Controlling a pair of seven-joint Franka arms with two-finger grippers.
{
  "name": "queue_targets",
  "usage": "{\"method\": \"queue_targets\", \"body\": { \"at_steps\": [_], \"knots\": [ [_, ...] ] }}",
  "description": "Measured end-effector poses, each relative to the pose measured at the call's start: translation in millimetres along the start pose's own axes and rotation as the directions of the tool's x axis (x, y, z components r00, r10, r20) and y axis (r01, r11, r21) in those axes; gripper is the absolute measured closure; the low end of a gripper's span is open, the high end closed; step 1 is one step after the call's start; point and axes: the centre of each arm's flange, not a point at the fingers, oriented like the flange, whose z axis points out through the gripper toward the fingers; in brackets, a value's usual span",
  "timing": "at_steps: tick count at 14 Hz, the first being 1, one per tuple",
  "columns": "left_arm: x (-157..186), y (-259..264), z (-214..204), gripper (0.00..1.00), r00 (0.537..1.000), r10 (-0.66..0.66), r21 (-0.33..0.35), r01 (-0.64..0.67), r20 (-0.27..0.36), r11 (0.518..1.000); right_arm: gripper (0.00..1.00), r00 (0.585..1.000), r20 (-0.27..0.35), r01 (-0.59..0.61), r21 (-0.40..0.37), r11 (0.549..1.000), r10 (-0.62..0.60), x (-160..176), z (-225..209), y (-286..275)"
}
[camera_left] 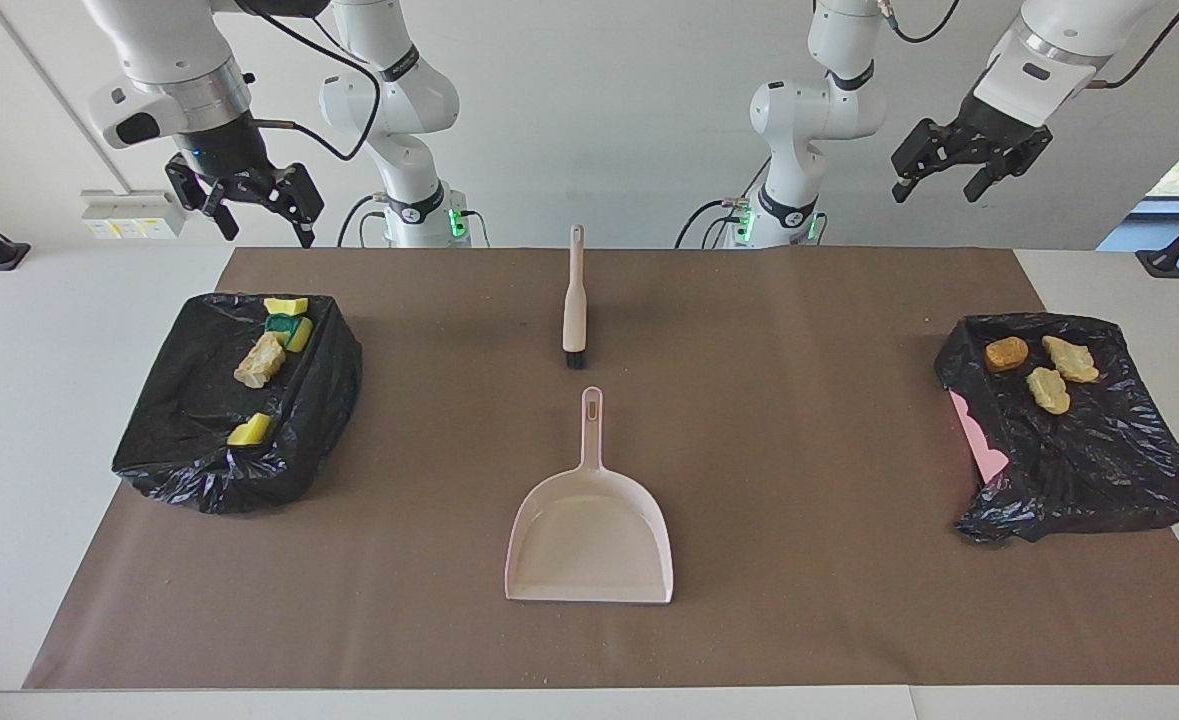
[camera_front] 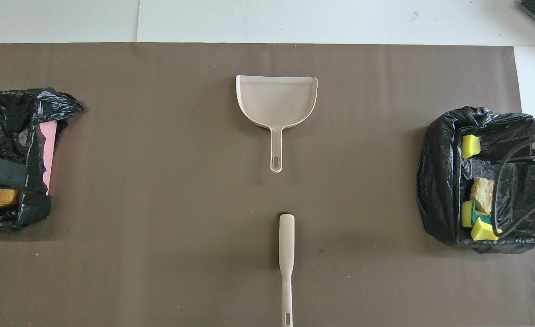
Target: Sweep and dump trash in bin
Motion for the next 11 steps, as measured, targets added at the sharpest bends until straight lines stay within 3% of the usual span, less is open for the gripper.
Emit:
{"method": "queue_targets", "body": {
  "at_steps": [5, 11],
  "knots": [
    [0.6, -1.0, -0.3, 0.00, 1.000, 0.009, 0.004, -0.009, -0.004, 1.000, 0.00, 1.000, 0.000, -0.009, -0.005, 1.000, 0.009, 1.0, 0.1, 8.8],
    [4.7, -4.5, -2.7, 0.00, 0.993, 0.112, 0.028, -0.111, -0.036, 0.993, 0.00, 1.000, 0.000, -0.010, -0.005, 1.000, 0.010, 1.1, 0.1, 9.8]
  ]
}}
